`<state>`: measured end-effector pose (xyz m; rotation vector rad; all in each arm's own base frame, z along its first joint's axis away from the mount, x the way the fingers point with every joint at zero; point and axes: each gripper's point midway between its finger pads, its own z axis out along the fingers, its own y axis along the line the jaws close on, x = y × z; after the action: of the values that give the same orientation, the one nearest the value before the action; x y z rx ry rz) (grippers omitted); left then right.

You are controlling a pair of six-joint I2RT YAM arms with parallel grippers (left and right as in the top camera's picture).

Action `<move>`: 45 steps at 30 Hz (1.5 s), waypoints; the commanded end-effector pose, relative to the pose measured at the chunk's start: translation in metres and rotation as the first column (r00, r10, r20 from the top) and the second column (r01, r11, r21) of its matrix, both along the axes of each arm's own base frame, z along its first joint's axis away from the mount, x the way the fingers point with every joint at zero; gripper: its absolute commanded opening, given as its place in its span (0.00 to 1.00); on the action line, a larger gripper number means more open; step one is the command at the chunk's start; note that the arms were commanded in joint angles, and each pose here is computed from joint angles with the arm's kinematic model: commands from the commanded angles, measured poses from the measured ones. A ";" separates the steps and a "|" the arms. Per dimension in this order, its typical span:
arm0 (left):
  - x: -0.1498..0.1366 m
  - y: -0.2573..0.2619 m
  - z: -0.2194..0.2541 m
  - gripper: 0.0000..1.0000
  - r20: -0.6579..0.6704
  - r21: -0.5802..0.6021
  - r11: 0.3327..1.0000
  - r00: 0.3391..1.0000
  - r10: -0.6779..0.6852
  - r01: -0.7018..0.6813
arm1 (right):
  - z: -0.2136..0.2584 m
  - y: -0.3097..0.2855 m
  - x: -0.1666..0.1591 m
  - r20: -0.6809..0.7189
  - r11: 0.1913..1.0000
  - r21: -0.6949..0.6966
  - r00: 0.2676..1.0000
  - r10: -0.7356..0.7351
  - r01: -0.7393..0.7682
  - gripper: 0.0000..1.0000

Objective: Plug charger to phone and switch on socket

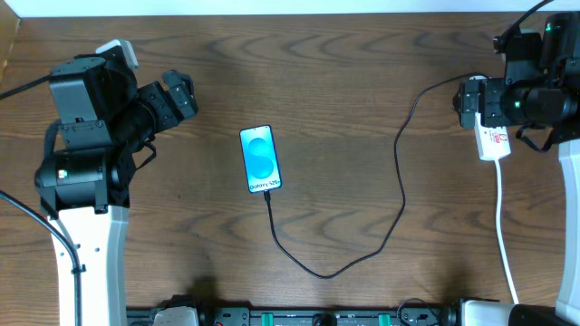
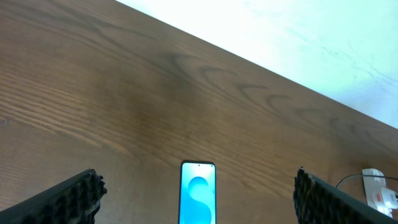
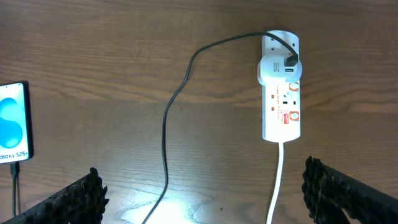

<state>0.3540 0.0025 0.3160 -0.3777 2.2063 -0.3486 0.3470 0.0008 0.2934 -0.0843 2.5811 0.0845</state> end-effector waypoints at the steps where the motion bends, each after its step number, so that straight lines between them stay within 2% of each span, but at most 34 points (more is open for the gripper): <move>1: 0.000 0.003 0.005 0.99 0.010 0.001 1.000 1.000 0.017 -0.017 | -0.003 0.000 -0.001 -0.010 1.000 -0.011 1.000 0.009 -0.009 0.99; 29: 0.000 0.003 0.005 0.99 0.010 0.001 1.000 1.000 0.017 -0.017 | -0.003 0.000 -0.001 -0.010 1.000 -0.011 1.000 0.007 -0.008 0.99; 32: 0.000 0.003 0.005 0.99 0.010 0.001 1.000 1.000 0.017 -0.017 | -0.003 -0.010 0.004 0.003 0.996 -0.086 1.000 0.006 -0.006 0.99; 34: 0.000 0.003 0.005 0.99 0.010 0.001 1.000 1.000 0.017 -0.017 | 0.002 -0.018 0.012 0.042 0.991 -0.131 0.999 -0.016 0.021 0.99; 38: 0.000 0.003 0.005 0.99 0.010 0.001 1.000 1.000 0.017 -0.017 | 0.033 -0.016 0.023 0.210 0.984 -0.171 0.978 -0.013 0.050 0.99; 45: 0.000 0.003 0.005 0.99 0.010 0.001 1.000 1.000 0.017 -0.017 | 0.066 -0.011 0.015 0.505 0.984 -0.157 0.863 0.008 0.082 0.99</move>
<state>0.3540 0.0026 0.3160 -0.3779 2.2062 -0.3482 0.3800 -0.0078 0.3532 -0.1066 2.1210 -0.1275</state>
